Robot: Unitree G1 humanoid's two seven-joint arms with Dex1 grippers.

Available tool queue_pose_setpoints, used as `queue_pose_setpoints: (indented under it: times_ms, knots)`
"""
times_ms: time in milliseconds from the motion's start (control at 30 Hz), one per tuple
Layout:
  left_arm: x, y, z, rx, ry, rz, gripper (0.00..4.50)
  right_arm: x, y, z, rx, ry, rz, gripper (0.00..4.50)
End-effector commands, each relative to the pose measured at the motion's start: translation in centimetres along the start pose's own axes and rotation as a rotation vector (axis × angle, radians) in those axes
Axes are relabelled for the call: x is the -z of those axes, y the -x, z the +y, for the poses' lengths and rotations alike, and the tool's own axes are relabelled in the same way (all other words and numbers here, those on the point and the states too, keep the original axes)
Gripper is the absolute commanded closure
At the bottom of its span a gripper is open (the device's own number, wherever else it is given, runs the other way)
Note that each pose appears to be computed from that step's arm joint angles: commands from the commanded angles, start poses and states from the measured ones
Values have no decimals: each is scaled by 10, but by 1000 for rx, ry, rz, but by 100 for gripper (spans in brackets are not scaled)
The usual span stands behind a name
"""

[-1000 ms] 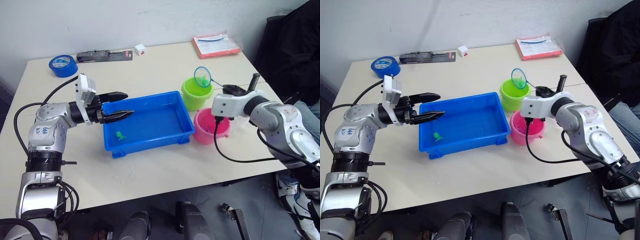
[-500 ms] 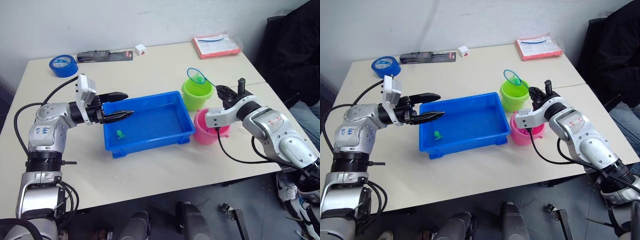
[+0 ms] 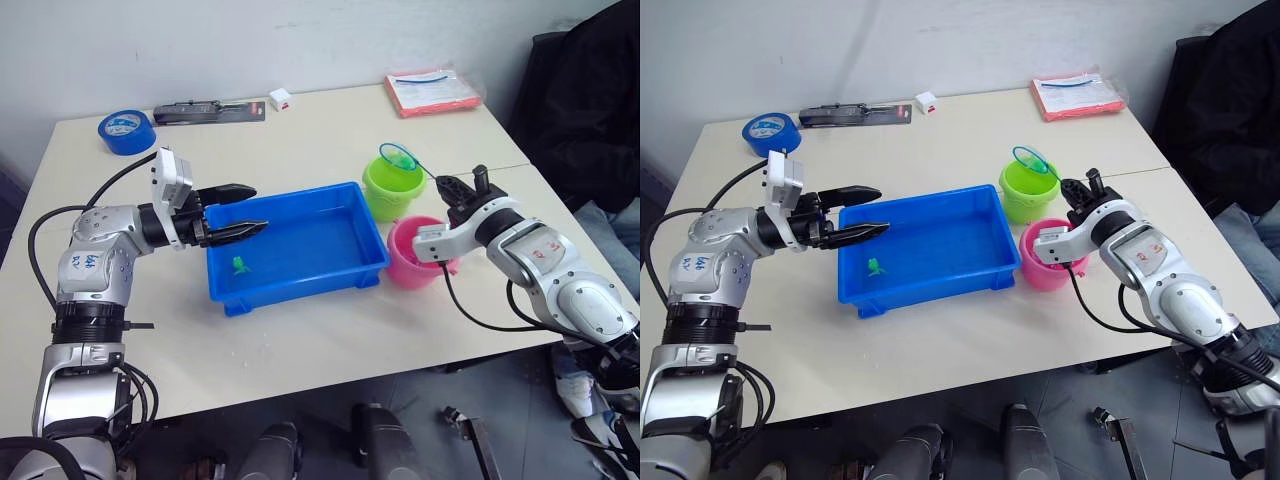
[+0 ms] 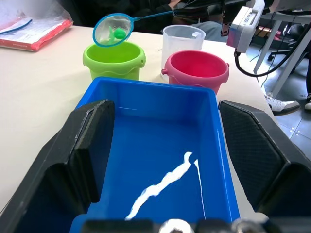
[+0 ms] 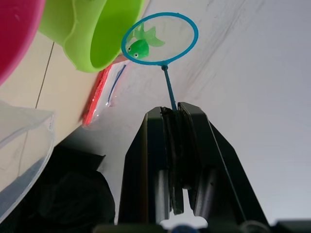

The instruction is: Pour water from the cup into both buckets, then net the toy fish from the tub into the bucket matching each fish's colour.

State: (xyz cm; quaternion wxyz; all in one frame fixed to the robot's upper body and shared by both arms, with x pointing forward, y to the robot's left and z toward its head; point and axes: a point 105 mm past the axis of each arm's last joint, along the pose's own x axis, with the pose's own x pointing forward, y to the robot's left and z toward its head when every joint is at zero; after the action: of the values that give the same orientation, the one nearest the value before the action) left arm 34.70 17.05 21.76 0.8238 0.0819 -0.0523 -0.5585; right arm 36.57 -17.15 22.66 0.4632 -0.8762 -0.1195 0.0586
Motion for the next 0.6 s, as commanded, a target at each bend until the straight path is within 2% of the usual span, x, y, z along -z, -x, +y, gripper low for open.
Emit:
queue_pose_setpoints:
  times_ms: [33,600]
  knots:
    - [-12,0,-2,10,-45,-22,79,7,3,-16,57,44,23,371]
    - [-11,0,-2,6,-45,-24,79,6,1,-19,70,156,36,371]
